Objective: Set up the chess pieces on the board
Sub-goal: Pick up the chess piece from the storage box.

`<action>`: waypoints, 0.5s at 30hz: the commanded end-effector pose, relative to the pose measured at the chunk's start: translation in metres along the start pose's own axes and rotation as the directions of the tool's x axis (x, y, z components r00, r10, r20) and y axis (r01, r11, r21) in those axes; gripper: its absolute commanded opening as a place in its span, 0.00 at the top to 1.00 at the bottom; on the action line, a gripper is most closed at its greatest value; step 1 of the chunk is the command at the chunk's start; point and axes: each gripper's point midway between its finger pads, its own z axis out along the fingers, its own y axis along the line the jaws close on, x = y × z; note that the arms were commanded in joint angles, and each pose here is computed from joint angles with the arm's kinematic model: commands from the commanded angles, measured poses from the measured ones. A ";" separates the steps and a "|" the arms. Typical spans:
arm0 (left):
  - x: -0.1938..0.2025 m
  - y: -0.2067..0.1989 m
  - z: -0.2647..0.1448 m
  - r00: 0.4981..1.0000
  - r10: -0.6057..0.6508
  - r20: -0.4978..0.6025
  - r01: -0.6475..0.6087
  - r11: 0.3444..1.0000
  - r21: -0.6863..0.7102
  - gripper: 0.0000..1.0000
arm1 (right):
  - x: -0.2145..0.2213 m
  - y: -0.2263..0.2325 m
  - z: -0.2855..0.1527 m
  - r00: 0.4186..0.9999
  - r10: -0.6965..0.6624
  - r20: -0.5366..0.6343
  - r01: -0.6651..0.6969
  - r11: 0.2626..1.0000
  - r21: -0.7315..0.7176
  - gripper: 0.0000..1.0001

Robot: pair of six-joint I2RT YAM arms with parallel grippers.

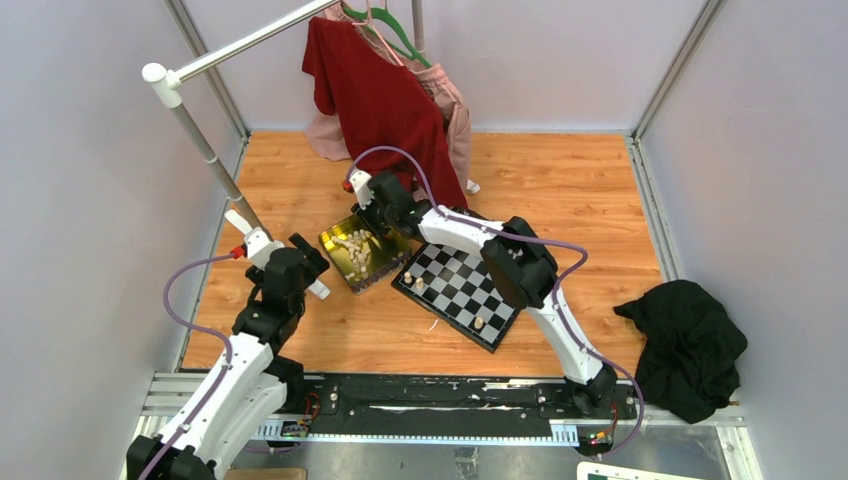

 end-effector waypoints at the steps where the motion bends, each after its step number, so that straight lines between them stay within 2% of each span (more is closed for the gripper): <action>1: -0.009 -0.007 0.000 0.999 -0.016 0.030 0.015 1.000 0.019 0.10 | 0.010 -0.004 0.005 1.000 0.022 -0.019 -0.022 1.000 -0.007 0.66; 15: -0.007 -0.005 0.002 0.999 -0.013 0.029 0.013 1.000 0.011 0.10 | 0.014 -0.006 0.009 0.999 0.033 -0.025 -0.034 0.999 -0.025 0.77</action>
